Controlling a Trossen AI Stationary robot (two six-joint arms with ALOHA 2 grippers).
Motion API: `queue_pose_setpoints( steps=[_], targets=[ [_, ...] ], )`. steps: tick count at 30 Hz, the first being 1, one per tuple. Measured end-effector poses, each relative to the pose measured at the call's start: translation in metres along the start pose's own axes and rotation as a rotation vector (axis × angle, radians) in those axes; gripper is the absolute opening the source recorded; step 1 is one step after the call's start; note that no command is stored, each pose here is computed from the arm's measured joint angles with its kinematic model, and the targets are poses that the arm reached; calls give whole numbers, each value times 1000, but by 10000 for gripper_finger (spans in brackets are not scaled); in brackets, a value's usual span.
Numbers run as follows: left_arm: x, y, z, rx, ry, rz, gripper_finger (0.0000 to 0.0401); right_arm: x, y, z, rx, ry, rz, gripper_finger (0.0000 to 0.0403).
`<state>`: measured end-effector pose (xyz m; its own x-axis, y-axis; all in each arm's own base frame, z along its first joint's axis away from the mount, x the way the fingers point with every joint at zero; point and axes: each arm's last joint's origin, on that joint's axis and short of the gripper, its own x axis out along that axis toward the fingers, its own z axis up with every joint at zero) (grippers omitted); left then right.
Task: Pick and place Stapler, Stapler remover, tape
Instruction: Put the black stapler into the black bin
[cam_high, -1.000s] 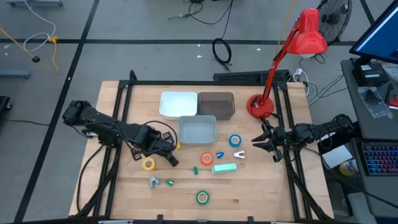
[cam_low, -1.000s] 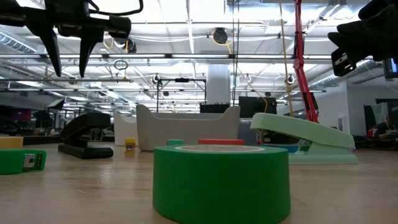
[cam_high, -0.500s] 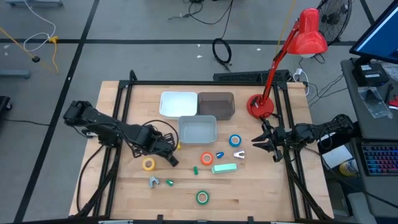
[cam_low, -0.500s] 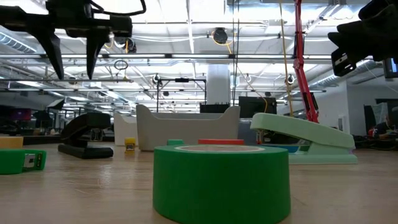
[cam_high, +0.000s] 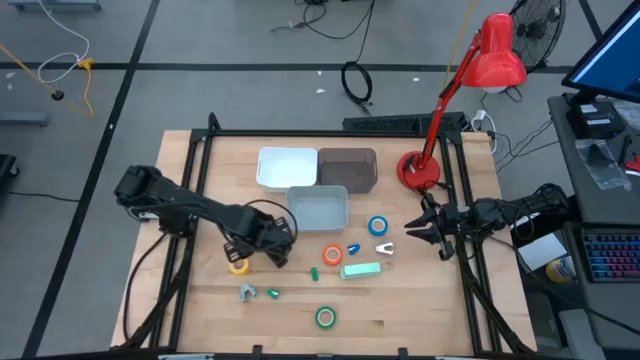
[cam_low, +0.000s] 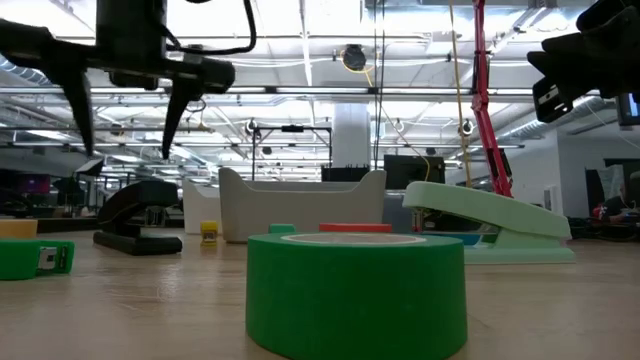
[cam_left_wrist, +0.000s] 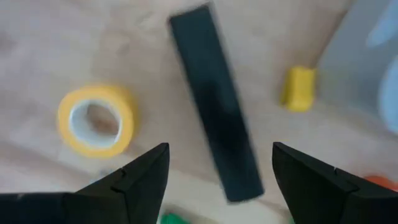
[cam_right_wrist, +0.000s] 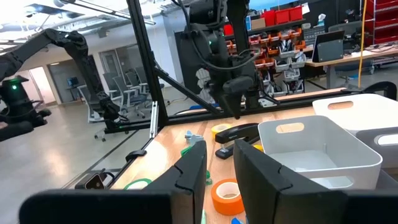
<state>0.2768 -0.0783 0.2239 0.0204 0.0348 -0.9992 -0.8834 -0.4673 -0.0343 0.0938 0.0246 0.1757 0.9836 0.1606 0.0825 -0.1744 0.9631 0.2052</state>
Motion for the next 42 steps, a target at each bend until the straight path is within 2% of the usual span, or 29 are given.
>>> queue_pose_setpoints(
  steps=[8,14,27,42],
  targets=[
    [9,-4,-10,-148,20,-25,279,0,0,0,0,-2,4,73],
    [15,-9,-11,-170,10,-24,282,0,0,0,0,-1,4,73],
    [47,-17,-18,-182,-35,72,283,0,0,0,1,-1,4,73],
    [58,-22,-20,-167,-40,81,282,0,0,0,1,-1,4,73]
  ],
)
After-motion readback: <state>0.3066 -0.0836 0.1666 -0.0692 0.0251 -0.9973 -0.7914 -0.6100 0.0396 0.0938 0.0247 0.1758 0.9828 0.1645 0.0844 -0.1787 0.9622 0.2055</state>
